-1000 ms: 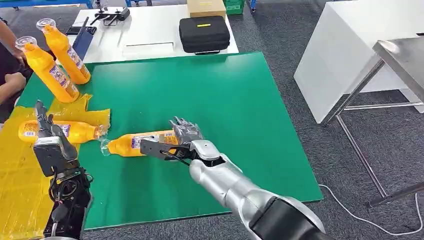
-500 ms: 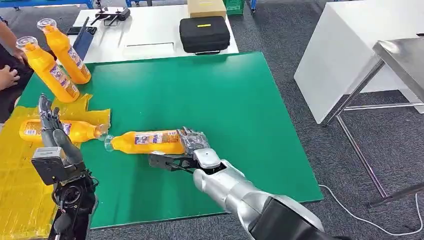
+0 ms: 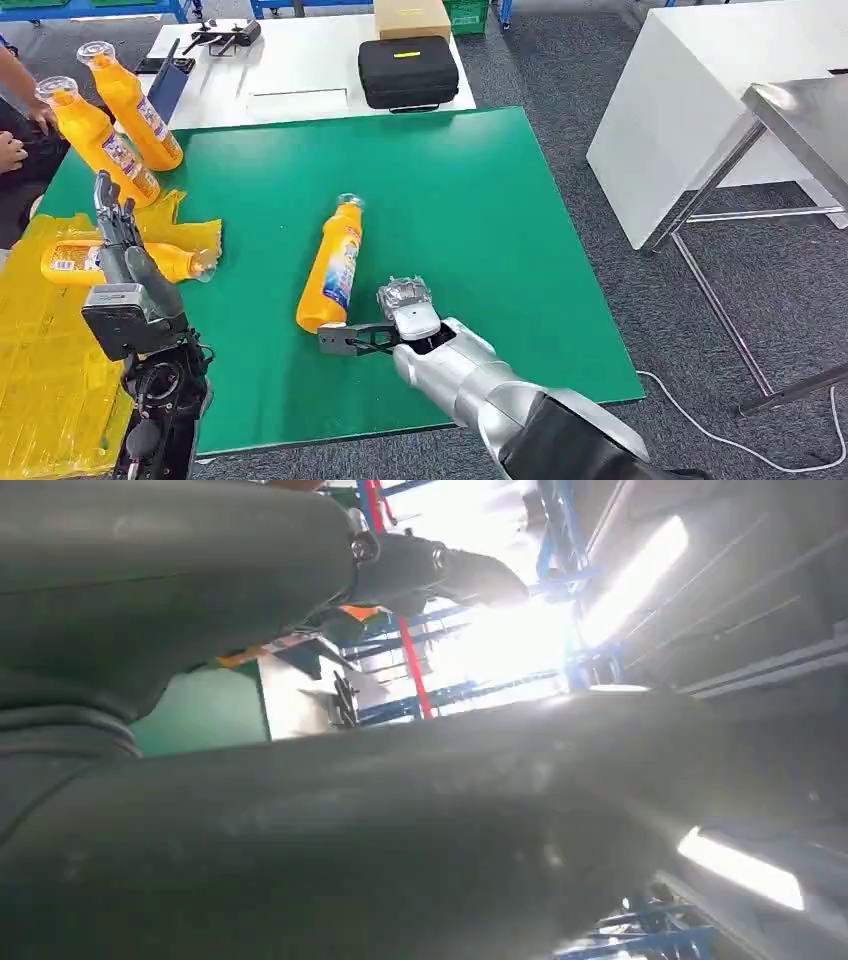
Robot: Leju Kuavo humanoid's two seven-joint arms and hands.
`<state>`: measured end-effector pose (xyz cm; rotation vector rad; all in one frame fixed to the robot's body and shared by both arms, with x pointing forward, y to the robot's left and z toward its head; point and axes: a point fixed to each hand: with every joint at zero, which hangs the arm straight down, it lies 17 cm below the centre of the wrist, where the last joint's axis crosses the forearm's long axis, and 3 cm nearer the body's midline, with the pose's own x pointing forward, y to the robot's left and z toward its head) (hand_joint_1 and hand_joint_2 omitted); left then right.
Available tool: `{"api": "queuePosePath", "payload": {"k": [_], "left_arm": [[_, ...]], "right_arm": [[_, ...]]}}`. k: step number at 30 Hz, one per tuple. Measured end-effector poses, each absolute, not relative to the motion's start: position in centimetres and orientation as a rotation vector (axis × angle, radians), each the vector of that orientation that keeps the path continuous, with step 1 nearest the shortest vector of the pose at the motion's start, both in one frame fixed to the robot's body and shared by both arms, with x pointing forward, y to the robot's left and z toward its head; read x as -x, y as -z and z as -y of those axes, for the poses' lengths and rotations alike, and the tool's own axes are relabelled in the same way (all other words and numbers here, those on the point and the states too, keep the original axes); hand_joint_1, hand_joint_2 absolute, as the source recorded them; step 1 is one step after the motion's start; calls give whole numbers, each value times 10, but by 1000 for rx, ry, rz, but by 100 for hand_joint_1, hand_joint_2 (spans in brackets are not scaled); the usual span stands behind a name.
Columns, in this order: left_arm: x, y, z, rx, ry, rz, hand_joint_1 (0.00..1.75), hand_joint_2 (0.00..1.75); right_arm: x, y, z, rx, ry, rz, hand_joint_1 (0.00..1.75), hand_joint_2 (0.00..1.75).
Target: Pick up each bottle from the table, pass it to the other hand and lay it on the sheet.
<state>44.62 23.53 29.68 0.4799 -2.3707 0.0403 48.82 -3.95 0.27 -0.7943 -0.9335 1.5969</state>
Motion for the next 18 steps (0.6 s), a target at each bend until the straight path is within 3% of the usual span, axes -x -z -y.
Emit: {"api": "queuePosePath", "payload": {"k": [18], "left_arm": [[-445,-301,-264,-562,-107,2347,0,0]], "right_arm": [[-472,-10,-1,658,-1713,974,0,175]]}}
